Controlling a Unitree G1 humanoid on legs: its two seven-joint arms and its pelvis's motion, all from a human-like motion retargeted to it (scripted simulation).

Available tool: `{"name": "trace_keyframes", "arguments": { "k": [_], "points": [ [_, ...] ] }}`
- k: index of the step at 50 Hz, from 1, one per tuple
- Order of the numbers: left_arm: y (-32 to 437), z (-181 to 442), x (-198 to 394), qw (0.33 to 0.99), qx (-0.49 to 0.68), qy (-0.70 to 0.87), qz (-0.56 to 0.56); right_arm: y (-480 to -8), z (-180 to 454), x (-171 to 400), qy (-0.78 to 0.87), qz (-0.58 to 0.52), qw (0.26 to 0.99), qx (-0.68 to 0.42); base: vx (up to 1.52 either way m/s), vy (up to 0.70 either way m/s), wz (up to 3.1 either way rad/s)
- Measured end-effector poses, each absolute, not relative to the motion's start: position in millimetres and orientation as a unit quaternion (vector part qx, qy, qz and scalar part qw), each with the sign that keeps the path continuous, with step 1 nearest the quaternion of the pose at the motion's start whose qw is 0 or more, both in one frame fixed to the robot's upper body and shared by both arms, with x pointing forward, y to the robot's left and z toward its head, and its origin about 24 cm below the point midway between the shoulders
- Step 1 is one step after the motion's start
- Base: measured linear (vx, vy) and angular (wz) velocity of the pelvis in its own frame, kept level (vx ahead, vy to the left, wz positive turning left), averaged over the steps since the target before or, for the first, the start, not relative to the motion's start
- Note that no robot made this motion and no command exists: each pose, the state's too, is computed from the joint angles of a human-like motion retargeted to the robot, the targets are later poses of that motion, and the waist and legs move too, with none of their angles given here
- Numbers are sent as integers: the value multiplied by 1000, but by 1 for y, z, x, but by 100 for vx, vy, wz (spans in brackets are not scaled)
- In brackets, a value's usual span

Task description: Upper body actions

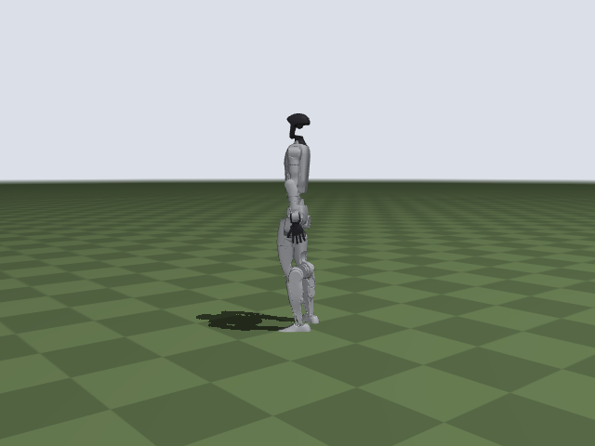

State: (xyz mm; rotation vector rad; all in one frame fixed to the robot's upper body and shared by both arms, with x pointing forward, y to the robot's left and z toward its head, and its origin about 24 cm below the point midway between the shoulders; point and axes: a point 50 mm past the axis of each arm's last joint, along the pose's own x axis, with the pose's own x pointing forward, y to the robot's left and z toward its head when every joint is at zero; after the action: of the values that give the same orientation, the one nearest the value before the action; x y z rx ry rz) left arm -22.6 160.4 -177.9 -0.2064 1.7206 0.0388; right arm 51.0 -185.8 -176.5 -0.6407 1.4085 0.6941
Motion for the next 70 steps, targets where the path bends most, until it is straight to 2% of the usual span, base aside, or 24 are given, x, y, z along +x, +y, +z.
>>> {"name": "trace_keyframes", "arguments": {
  "k": [5, 10, 14, 18, 22, 27, 29, 33, 36, 40, 45, 47, 50, 53, 59, 62, 64, 70],
  "points": [
    [107, -156, 146, 806, -55, 571, -147, -247, -154, -91, 816, 103, 534, -199, -1, 1, 56],
    [64, -84, 265, 910, -25, 353, -217, -279, -110, -181, 874, -111, 447, -155, -1, -1, -35],
    [57, -42, 307, 944, 28, 253, -209, -289, -89, -210, 869, -210, 422, -147, -3, 0, -35],
    [59, -38, 311, 946, 56, 241, -208, -284, -92, -209, 865, -230, 420, -150, 0, 0, 0],
    [71, -74, 278, 924, 59, 310, -216, -265, -121, -170, 859, -154, 467, -141, -1, 2, 18],
    [119, -145, 177, 861, 72, 478, -160, -229, -164, -64, 805, 88, 563, -166, -2, 1, 15],
    [147, -166, 117, 810, 95, 570, -99, -209, -174, -8, 749, 193, 605, -189, 0, 0, 0],
    [193, -176, -17, 661, 122, 741, 19, -154, -167, 113, 576, 345, 693, -263, -3, -8, 6],
    [197, -164, -98, 603, 65, 791, 79, -111, -140, 183, 438, 404, 744, -301, 1, -7, -17],
    [196, -136, -177, 528, -17, 839, 131, -67, -92, 243, 288, 444, 796, -295, -3, -3, -27],
    [188, -103, -236, 414, -52, 885, 206, -43, -62, 266, 195, 463, 815, -290, 0, -5, 3],
    [184, -106, -232, 415, -78, 879, 221, -44, -68, 258, 197, 465, 809, -302, 0, 0, 0],
    [181, -124, -203, 453, -105, 857, 220, -58, -92, 234, 237, 459, 796, -317, 0, 0, 0],
    [184, -150, -145, 519, -116, 826, 184, -92, -131, 188, 344, 443, 760, -329, 0, 0, 0],
    [166, -179, 22, 696, -103, 710, 28, -187, -176, 44, 643, 329, 607, -330, 0, 2, 38],
    [149, -169, 108, 783, -82, 615, -47, -228, -168, -29, 757, 246, 523, -305, 0, 1, 8],
    [137, -154, 157, 833, -69, 543, -85, -246, -159, -67, 803, 193, 492, -277, 0, 0, 0],
    [121, -92, 259, 933, -11, 330, -145, -273, -137, -125, 843, 41, 496, -203, -2, -4, -25]
  ]
}}
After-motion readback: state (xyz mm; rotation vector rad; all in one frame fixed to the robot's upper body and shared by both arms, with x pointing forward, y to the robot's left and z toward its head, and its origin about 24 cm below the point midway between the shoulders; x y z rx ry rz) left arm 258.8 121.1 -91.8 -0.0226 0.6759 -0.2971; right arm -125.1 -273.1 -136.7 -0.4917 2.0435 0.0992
